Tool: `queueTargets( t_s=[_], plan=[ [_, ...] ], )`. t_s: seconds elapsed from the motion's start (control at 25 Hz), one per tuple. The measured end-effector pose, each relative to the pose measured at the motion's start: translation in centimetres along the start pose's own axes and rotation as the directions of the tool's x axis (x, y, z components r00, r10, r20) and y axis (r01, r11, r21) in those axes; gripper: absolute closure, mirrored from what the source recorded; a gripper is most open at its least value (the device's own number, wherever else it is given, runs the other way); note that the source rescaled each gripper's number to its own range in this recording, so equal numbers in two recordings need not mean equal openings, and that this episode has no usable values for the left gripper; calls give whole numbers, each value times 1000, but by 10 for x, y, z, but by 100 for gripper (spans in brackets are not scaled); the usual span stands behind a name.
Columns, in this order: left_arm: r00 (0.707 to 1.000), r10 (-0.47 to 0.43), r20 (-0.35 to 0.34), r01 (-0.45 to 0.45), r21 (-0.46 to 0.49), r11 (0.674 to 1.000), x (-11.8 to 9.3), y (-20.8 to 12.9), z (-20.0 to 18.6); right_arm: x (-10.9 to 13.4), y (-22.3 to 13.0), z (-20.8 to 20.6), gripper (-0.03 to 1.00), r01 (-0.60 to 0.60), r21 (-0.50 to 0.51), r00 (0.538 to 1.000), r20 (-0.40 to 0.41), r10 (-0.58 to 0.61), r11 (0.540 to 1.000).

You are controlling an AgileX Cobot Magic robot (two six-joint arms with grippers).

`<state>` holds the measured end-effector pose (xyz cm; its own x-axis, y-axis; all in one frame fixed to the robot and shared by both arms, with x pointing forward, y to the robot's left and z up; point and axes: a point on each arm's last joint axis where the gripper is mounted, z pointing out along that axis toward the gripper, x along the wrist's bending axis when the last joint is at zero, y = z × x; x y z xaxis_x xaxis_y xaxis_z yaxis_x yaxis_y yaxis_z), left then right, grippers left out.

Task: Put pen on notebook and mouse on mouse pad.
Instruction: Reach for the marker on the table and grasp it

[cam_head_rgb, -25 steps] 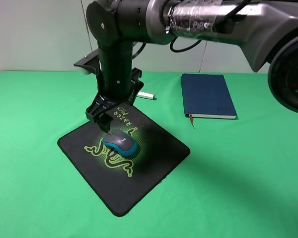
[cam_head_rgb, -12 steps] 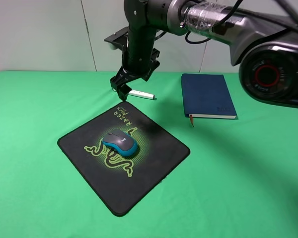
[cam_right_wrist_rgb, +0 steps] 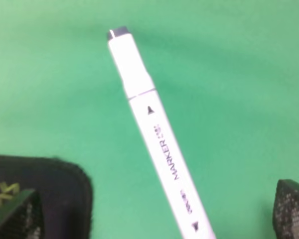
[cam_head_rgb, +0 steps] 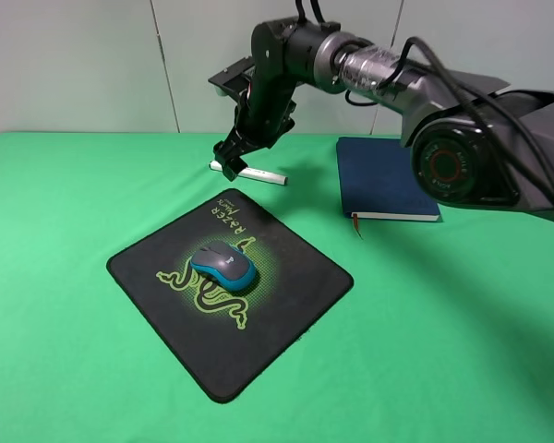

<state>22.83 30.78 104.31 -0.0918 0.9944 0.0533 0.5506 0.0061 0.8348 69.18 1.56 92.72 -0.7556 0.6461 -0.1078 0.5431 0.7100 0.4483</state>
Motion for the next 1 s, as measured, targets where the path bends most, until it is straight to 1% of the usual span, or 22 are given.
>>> queueTargets(
  t_s=[0.08,0.24,0.4,0.56,0.76,0.84,1.0],
  plan=[
    [1000,0,0,0,0,1000,0,0,0,-5,-4,10,-3,-8,-5,1000,5,8,1000],
    [1000,0,0,0,0,1000,0,0,0,-21,-12,23,-3,-41,-14,999,12,41,999],
    [1000,0,0,0,0,1000,0,0,0,-33,-20,29,-3,-69,-14,997,-27,68,998],
    [1000,0,0,0,0,1000,0,0,0,-33,-20,30,-3,-61,-21,997,-46,60,998],
    [1000,0,0,0,0,1000,0,0,0,-33,-19,30,-2,-60,-26,997,-48,59,998],
    [1000,0,0,0,0,1000,0,0,0,-33,-20,30,4,-58,-26,997,-47,57,998],
    [1000,0,0,0,0,1000,0,0,0,-33,-20,30,26,-57,-26,997,-47,56,998]
  ],
)
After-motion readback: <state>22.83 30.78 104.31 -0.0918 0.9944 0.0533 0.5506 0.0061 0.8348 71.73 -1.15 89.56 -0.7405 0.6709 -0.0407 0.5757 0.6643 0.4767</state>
